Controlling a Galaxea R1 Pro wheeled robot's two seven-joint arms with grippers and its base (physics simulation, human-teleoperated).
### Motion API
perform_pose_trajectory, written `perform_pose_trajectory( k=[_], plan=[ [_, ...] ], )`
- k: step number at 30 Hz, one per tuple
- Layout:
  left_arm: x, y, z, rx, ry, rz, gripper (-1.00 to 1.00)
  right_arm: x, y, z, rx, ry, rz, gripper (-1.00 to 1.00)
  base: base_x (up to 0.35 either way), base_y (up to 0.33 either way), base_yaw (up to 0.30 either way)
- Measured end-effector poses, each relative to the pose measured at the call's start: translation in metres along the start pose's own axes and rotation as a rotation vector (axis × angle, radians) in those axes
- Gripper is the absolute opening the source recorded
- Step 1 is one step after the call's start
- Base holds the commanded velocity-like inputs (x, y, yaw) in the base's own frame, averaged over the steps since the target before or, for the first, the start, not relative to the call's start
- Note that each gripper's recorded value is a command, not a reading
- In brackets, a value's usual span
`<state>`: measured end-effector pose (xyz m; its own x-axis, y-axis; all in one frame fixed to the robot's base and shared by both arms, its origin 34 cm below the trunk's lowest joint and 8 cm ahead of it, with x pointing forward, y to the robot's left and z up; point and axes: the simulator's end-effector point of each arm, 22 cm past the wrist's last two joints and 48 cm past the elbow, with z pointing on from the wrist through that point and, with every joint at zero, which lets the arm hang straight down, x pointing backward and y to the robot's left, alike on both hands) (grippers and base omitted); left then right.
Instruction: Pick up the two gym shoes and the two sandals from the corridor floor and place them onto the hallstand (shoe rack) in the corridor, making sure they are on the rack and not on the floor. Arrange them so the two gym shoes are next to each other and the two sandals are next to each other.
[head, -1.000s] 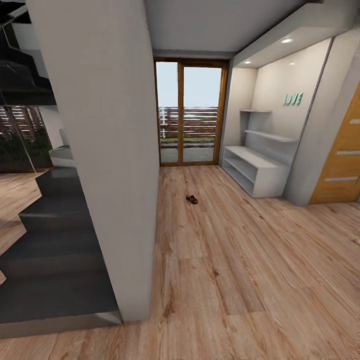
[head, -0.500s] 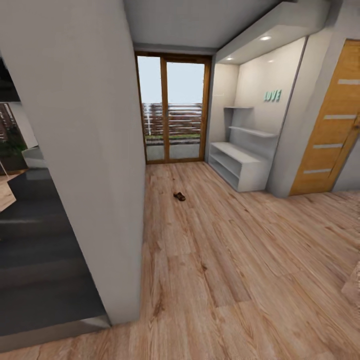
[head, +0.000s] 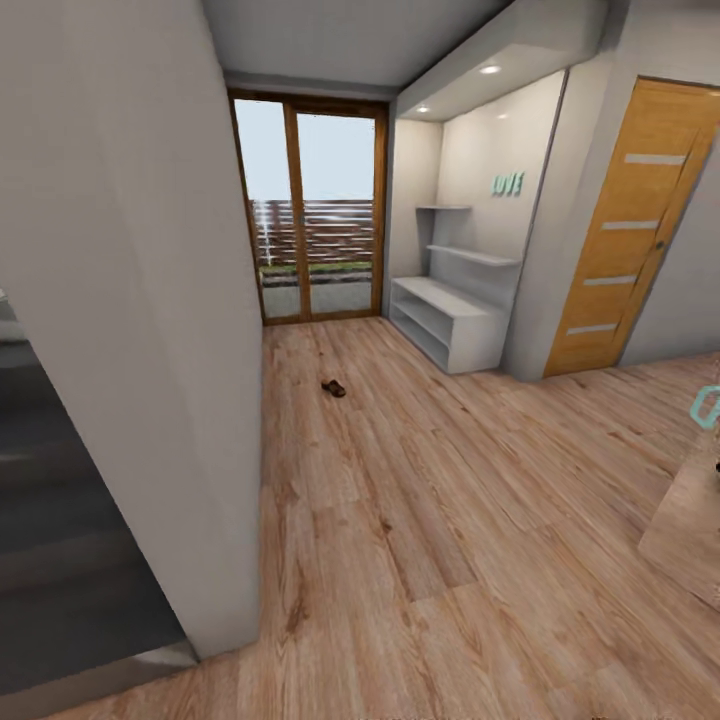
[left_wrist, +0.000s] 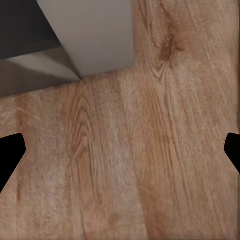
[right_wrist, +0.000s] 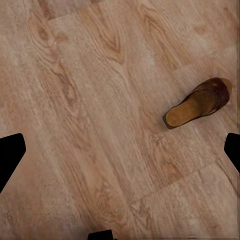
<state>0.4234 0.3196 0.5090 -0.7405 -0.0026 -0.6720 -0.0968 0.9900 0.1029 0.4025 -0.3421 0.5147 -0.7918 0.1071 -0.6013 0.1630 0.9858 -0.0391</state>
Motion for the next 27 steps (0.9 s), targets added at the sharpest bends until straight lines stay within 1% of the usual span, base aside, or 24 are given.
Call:
perform_pose_trajectory(
  k=[15, 20, 27],
  plan=[
    [0.010, 0.002, -0.001, -0.003, 0.020, 0.001, 1.00, 0.007, 0.000, 0.000, 0.001, 0.018, -0.002, 1.00, 0.000, 0.000, -0.200],
    [0.013, 0.002, -0.002, -0.005, 0.027, -0.002, 1.00, 0.010, 0.000, 0.000, 0.002, 0.023, -0.002, 1.00, 0.130, -0.105, -0.200],
    [0.017, 0.003, -0.002, -0.006, 0.035, -0.003, 1.00, 0.013, 0.000, 0.000, 0.003, 0.031, -0.003, 1.00, 0.209, -0.166, -0.200]
  ],
)
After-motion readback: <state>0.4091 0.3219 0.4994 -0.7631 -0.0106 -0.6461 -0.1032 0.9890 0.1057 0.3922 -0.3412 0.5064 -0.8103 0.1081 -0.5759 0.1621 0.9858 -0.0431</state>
